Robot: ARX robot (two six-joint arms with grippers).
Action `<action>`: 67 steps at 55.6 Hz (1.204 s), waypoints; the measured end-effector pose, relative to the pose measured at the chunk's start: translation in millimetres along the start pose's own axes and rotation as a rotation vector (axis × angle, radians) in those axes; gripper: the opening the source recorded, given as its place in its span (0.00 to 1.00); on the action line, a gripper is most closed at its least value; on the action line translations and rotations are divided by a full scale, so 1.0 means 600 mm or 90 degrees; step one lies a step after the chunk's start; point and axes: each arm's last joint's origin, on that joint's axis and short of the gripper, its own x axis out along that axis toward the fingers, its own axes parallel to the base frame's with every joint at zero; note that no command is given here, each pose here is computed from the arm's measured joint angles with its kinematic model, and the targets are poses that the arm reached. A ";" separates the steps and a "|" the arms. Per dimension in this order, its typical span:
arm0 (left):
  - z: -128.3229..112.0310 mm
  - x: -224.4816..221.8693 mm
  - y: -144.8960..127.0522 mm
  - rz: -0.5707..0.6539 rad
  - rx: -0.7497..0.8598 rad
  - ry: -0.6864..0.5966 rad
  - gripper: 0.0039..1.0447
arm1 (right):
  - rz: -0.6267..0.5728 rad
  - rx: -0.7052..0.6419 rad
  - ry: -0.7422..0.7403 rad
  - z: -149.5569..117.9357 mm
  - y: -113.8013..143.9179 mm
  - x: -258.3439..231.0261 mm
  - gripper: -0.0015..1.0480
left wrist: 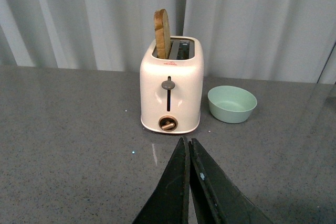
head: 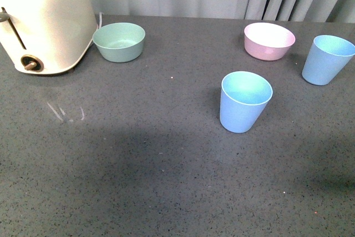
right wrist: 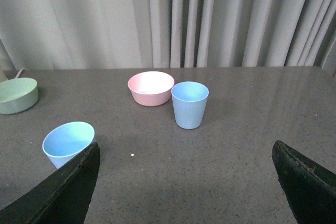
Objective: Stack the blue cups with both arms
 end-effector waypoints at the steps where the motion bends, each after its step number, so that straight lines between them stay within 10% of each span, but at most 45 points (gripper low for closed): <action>1: 0.000 -0.001 0.000 0.000 0.000 0.000 0.01 | 0.000 0.000 0.000 0.000 0.000 0.000 0.91; 38: -0.006 -0.026 0.000 0.000 0.000 0.006 0.02 | -0.016 0.005 0.028 -0.002 0.000 0.001 0.91; 45: -0.006 -0.026 0.000 0.000 0.000 0.007 0.27 | -0.084 0.031 0.267 -0.009 -0.011 0.025 0.91; 67: -0.006 -0.026 0.000 0.000 0.000 0.007 0.93 | -0.005 -0.113 0.390 0.011 -0.031 0.268 0.91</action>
